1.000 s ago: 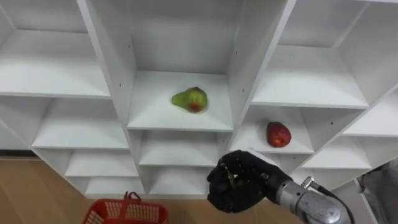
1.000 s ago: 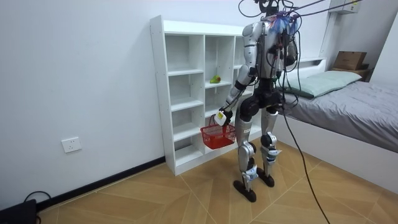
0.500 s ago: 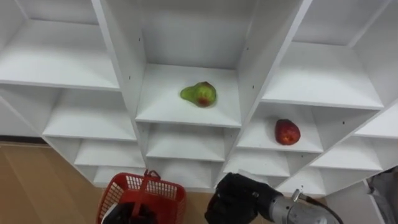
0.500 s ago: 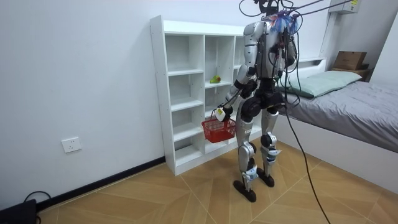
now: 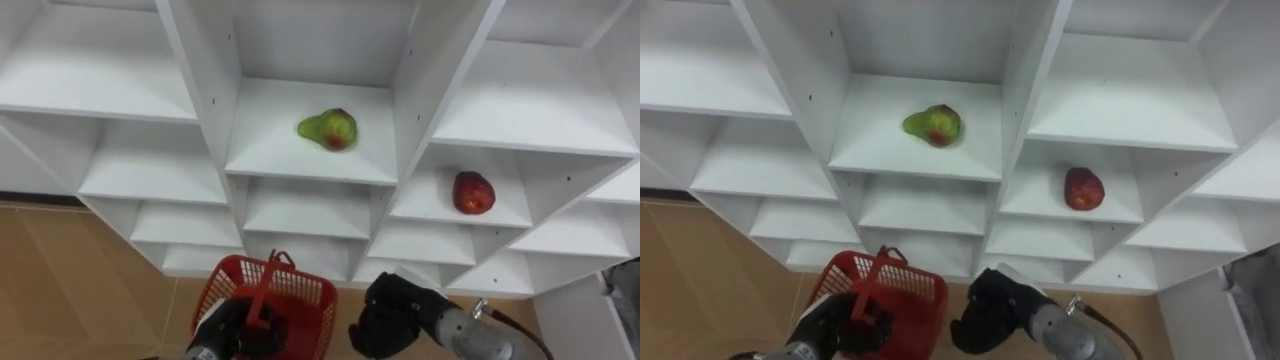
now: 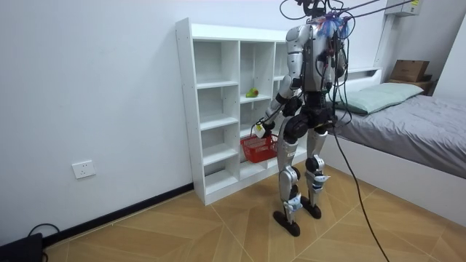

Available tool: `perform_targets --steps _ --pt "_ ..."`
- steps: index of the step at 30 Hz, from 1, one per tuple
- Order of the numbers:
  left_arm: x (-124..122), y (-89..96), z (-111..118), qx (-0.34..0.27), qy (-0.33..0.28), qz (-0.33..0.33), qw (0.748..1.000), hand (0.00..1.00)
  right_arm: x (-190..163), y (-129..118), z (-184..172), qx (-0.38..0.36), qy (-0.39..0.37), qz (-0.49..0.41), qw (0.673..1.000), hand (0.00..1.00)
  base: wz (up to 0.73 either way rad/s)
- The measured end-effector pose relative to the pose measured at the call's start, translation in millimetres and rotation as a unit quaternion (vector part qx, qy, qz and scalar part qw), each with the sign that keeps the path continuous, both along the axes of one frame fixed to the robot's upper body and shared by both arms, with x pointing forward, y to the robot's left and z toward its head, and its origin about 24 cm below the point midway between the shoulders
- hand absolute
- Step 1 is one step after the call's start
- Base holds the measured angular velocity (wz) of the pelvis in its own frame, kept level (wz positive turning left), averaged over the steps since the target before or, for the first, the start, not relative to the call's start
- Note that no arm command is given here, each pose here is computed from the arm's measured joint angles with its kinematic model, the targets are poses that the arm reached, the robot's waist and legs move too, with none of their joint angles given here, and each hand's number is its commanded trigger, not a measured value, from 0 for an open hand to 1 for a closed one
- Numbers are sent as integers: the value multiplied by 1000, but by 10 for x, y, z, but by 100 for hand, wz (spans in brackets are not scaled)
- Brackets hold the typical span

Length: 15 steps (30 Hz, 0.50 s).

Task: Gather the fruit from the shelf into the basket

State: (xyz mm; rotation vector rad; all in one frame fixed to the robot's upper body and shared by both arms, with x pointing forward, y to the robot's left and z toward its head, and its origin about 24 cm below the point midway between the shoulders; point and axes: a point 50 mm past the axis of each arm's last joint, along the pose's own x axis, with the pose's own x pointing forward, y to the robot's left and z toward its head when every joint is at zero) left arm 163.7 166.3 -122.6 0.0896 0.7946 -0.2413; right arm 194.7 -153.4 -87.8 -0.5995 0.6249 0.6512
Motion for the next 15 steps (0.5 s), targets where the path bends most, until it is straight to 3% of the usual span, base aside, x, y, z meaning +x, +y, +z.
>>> perform_targets --steps 15 --pt "28 -225 47 -49 -16 -108 993 100 67 173 -44 -9 -52 13 999 100 7"
